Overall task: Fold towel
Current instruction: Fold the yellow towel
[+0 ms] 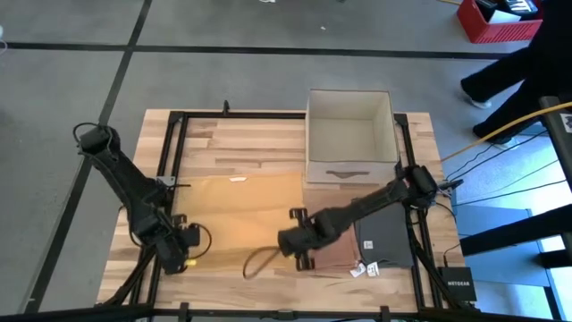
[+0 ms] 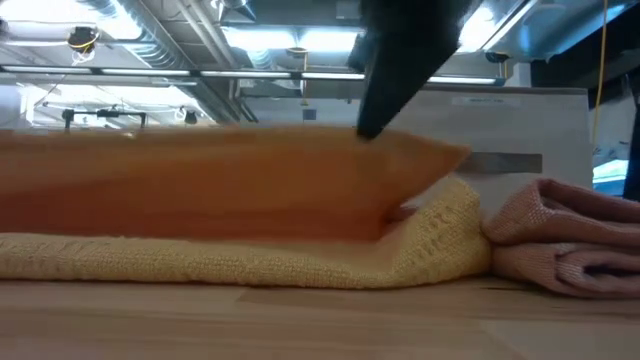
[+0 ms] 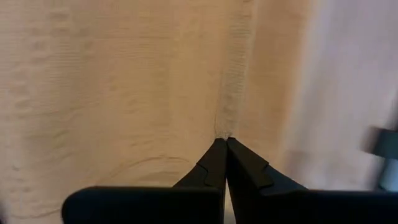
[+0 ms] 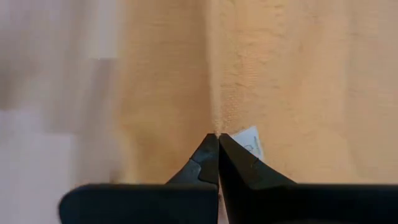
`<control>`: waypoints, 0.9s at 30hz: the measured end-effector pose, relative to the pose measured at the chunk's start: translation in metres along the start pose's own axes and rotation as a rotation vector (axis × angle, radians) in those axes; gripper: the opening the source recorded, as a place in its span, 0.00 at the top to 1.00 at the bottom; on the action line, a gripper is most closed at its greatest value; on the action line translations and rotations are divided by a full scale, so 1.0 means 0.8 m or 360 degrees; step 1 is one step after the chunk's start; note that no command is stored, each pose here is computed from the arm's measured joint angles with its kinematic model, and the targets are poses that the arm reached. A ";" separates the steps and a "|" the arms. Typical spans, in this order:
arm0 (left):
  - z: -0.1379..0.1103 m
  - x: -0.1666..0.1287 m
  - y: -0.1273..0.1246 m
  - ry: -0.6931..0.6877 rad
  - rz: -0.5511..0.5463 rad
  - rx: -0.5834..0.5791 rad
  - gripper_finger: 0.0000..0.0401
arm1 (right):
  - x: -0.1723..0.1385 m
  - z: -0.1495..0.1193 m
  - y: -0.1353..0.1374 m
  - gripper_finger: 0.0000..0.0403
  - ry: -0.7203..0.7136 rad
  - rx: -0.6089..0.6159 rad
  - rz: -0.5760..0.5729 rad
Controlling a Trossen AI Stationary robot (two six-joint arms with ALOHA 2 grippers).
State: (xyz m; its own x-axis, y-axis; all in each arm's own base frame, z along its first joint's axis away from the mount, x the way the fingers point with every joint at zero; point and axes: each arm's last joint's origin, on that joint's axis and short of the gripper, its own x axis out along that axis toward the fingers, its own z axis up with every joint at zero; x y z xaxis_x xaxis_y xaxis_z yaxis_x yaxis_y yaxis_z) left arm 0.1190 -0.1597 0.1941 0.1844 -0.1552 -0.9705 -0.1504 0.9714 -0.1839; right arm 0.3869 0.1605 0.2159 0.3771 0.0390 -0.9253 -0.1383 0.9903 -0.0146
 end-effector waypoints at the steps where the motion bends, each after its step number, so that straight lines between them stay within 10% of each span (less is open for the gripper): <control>1: -0.002 -0.002 -0.008 0.0010 -0.0048 -0.0002 1.00 | -0.001 0.000 0.009 0.99 -0.0017 -0.0024 0.0038; 14: -0.026 -0.060 -0.090 0.0024 -0.0451 -0.0179 1.00 | -0.050 0.010 0.087 0.99 -0.0173 -0.0197 0.0331; 27: -0.058 -0.090 -0.158 -0.0037 -0.0611 -0.0127 1.00 | -0.148 0.023 0.172 0.99 -0.0492 0.0079 0.0666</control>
State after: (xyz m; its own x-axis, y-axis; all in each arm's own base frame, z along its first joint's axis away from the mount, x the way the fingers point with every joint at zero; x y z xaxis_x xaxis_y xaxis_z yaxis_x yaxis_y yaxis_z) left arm 0.0796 -0.2792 0.2802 0.2640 -0.4993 -0.8252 -0.1411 0.8264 -0.5452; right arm 0.3398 0.2945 0.3307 0.5524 0.4632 -0.6930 -0.2946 0.8862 0.3575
